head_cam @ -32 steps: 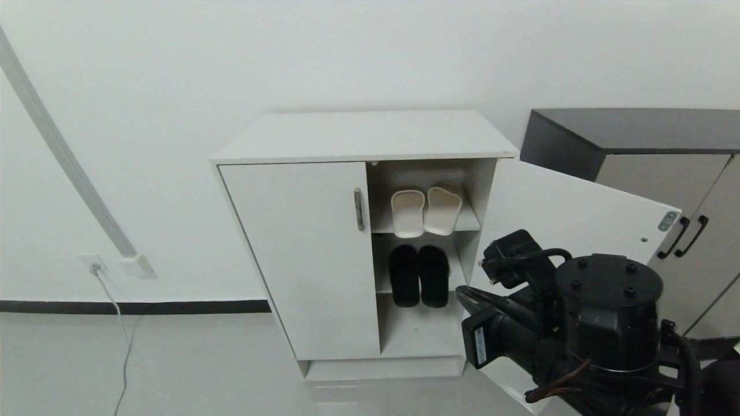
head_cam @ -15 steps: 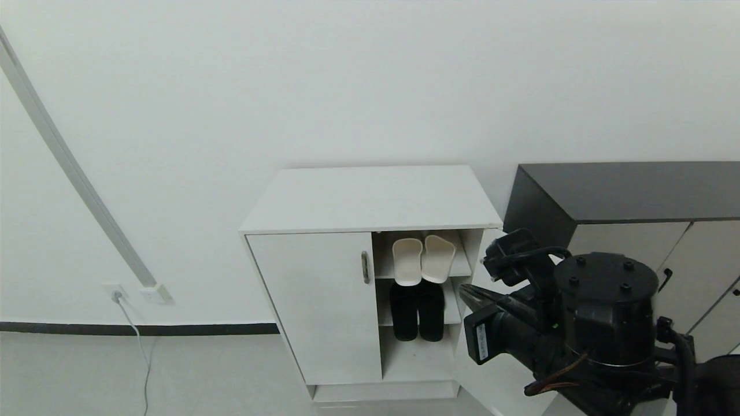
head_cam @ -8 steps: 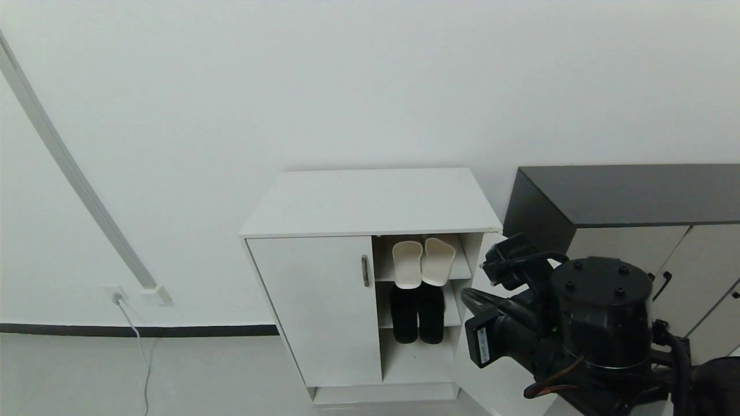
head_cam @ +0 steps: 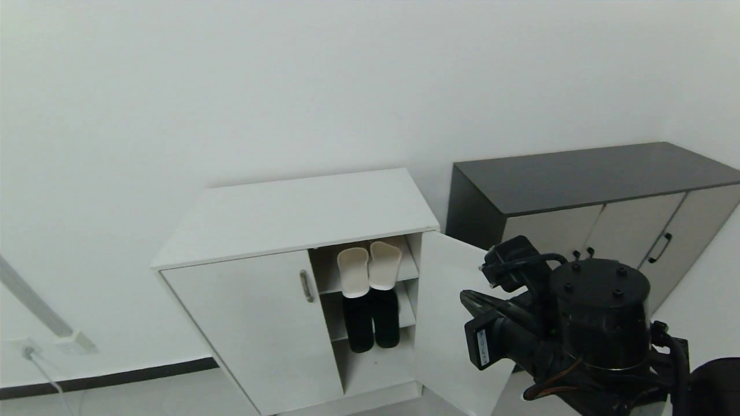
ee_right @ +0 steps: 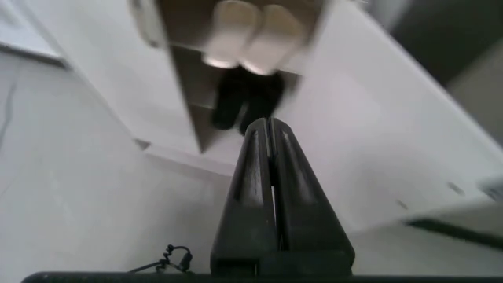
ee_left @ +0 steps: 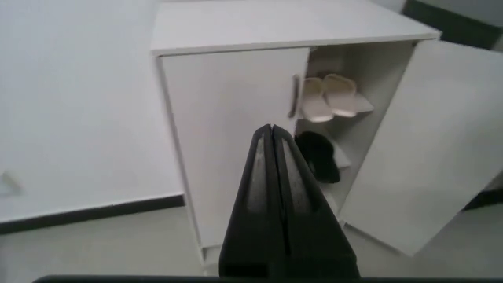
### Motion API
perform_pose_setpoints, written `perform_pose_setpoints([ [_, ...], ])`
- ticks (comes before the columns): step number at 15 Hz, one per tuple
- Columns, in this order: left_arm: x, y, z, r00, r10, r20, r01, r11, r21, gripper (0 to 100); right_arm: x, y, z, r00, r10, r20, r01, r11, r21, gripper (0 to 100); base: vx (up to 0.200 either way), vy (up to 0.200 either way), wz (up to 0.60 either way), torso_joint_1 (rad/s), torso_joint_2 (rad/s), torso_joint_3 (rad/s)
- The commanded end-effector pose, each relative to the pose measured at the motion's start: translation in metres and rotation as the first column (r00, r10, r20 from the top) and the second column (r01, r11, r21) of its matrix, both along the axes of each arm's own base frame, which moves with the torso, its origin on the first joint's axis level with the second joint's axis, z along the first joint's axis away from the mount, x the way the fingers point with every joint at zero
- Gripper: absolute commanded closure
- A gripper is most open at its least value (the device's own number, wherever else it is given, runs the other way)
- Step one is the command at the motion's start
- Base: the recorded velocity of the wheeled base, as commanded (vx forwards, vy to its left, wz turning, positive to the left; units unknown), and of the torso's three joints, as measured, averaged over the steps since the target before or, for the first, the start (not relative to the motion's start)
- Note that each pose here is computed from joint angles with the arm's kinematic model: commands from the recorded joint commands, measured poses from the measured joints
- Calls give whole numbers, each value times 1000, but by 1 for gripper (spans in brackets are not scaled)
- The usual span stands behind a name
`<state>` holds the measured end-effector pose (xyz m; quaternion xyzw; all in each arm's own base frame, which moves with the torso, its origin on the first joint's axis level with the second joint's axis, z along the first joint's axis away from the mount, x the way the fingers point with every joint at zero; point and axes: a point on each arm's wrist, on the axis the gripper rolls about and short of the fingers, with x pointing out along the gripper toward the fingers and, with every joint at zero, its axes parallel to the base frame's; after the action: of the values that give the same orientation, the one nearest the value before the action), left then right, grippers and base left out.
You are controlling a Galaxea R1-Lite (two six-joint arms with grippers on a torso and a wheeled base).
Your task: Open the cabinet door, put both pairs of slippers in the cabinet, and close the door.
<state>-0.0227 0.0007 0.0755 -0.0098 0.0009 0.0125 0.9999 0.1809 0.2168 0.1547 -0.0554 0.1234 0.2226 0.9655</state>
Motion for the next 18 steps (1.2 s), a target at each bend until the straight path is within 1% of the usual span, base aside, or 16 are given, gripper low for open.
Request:
perform_pose_setpoints([
  [1, 0, 0, 0, 1000, 0, 1, 0, 1000, 0, 100, 0, 0, 0, 1000, -2, 0, 2, 1000, 0, 100, 0, 0, 0, 0, 0, 0],
  [5, 0, 0, 0, 1000, -2, 1, 2, 1000, 3, 100, 1, -1, -4, 1000, 0, -6, 0, 1000, -23, 100, 0, 0, 0, 0, 0, 0],
  [8, 0, 0, 0, 1000, -2, 1, 2, 1000, 3, 100, 0, 0, -4, 1000, 1, -5, -1, 1000, -22, 100, 0, 0, 0, 0, 0, 0],
  [14, 0, 0, 0, 1000, -2, 1, 2, 1000, 1, 100, 1, -1, -4, 1000, -2, -3, 2, 1000, -20, 100, -200, 0, 0, 2, 2, 0],
  [17, 0, 0, 0, 1000, -3, 1, 3, 1000, 1, 100, 9, -4, 0, 999, -30, 18, 31, 999, -30, 100, 0, 0, 0, 0, 0, 0],
  [18, 0, 0, 0, 1000, -2, 1, 2, 1000, 1, 100, 28, -7, 6, 996, -86, 38, 87, 996, -11, 100, 0, 0, 0, 0, 0, 0],
])
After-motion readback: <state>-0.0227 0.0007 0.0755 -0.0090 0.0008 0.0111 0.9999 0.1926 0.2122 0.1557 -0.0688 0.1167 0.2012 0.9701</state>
